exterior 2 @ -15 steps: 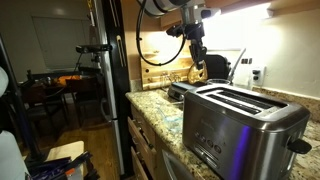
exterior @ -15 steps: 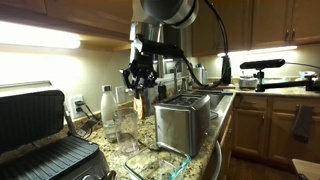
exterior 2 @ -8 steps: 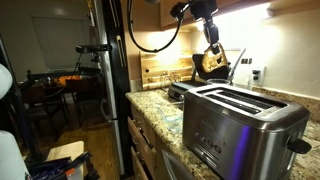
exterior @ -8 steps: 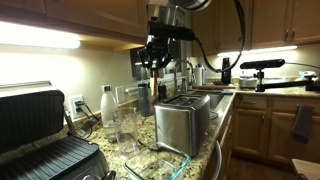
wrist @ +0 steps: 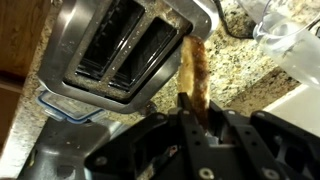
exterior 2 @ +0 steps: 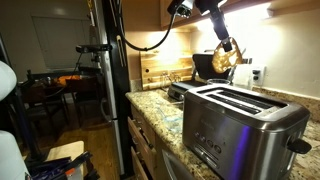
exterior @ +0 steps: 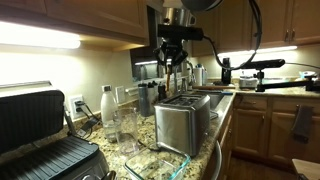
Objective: Put the slice of bread in the toaster
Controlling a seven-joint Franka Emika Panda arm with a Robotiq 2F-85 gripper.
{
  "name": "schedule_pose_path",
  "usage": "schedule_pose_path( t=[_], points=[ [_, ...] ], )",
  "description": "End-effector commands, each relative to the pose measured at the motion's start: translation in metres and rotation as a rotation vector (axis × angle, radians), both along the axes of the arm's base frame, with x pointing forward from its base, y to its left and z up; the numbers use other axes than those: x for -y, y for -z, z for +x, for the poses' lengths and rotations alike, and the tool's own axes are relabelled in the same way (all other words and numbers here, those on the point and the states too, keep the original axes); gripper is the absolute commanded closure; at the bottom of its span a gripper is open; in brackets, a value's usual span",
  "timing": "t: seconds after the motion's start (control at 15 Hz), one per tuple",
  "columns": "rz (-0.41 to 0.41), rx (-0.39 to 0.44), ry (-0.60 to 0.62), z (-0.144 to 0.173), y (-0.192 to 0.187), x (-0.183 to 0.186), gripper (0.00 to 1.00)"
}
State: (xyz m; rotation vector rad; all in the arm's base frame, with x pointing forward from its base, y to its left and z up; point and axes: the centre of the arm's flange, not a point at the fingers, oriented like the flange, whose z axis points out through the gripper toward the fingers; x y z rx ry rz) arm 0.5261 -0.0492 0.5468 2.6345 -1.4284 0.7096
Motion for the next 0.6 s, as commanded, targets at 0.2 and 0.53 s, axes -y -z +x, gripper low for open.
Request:
schedule_pose_path(
  t=[0.2,0.53],
  points=[
    [-0.006,-0.021,0.206,-0.053,0.009,0.011,0.91],
    [0.009,-0.045,0.28,-0.073,0.011,0.018,0.91]
  ],
)
